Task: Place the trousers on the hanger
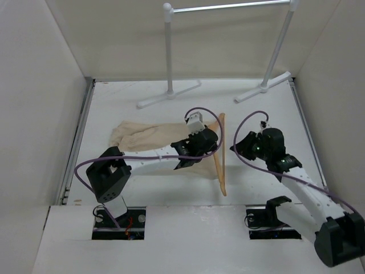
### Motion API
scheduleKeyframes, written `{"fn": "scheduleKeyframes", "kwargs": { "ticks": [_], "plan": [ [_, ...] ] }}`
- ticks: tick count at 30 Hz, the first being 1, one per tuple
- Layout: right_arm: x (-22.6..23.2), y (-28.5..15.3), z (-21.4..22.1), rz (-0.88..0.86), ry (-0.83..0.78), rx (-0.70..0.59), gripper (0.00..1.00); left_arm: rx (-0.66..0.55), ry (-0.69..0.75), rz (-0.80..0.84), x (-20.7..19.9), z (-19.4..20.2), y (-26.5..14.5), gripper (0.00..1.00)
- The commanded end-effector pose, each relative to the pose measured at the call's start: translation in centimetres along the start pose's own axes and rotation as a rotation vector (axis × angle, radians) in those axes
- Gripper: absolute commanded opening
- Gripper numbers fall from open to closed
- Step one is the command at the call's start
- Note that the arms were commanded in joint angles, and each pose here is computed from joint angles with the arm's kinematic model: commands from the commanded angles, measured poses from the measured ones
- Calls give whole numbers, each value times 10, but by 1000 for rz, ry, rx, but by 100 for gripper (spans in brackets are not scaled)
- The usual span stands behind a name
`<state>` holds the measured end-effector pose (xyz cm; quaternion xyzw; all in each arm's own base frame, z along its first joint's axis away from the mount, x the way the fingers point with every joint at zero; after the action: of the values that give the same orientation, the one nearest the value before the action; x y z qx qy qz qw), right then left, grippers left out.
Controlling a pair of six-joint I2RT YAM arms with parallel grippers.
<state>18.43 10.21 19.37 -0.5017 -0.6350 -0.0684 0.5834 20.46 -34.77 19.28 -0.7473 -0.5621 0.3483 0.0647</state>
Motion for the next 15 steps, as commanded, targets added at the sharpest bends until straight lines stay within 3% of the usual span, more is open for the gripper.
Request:
{"fn": "scheduleKeyframes", "kwargs": {
  "ticks": [1,15],
  "plan": [
    [8,20,-5,37,-72,6,28,-142,-120,54,-6,-15,-7,0],
    [-1,95,3,137,-126,82,43,-70,-125,29,14,33,12,1]
  ]
}}
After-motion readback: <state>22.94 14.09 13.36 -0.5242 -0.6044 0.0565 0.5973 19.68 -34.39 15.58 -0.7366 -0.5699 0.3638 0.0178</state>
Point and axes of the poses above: each gripper's point midway between its finger pads, its own y axis out along the fingers, its own x axis along the line the jaws close on, z = x × y, the point moved 10 cm from there along -y, back along the fingers, and after that the axes turned 12 degrees about y, right-handed, at the moved point
